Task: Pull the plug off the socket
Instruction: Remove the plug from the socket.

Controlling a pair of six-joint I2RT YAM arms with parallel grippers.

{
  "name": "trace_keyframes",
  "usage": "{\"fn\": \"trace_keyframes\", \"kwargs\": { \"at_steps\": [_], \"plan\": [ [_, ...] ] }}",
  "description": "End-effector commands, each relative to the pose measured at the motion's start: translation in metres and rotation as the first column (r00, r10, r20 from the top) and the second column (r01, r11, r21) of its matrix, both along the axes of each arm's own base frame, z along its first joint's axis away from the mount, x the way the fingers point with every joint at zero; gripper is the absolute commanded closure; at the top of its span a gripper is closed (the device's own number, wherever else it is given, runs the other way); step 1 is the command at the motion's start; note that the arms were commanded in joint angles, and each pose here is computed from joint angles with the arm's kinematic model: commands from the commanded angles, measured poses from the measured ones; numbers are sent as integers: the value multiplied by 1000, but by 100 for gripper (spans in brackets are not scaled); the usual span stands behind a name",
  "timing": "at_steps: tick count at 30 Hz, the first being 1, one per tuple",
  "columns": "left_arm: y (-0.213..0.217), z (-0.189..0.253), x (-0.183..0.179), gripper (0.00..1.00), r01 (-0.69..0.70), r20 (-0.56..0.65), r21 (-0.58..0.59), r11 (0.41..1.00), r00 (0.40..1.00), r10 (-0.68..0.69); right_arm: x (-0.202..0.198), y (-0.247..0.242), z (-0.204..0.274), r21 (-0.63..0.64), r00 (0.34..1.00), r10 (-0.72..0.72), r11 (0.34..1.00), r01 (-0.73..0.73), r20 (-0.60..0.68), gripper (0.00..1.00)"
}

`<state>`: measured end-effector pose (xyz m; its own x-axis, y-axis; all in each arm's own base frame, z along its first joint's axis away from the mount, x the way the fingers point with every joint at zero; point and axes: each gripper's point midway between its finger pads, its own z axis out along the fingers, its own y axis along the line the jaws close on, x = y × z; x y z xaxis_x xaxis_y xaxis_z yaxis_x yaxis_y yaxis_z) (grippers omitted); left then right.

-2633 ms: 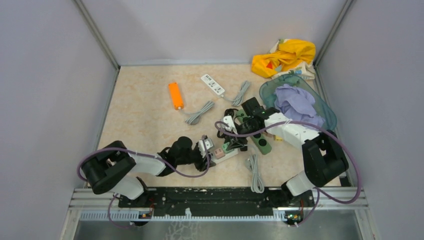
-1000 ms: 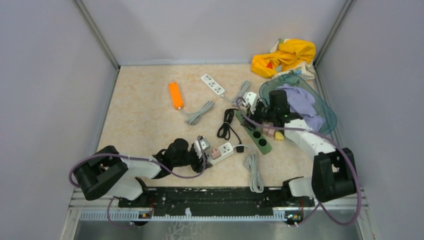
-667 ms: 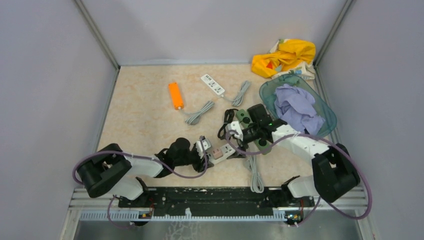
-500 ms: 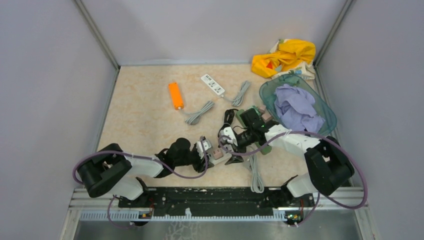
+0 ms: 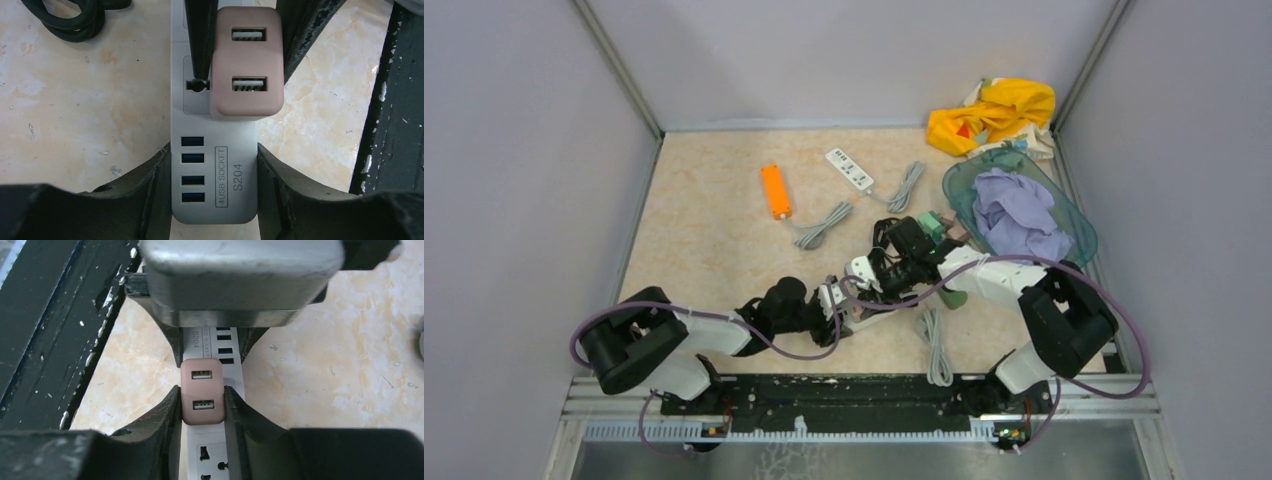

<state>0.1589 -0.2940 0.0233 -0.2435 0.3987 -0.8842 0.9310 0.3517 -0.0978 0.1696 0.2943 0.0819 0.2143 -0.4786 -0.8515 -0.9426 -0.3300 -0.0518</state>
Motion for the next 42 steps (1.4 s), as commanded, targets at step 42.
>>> {"fn": "trace_keyframes", "kwargs": {
  "at_steps": [42],
  "plan": [
    [9,-16,-10,100,-4,-52,52,999,999,7,-21,-10,33,154,987,157,976,-153,-16,100]
  ]
}}
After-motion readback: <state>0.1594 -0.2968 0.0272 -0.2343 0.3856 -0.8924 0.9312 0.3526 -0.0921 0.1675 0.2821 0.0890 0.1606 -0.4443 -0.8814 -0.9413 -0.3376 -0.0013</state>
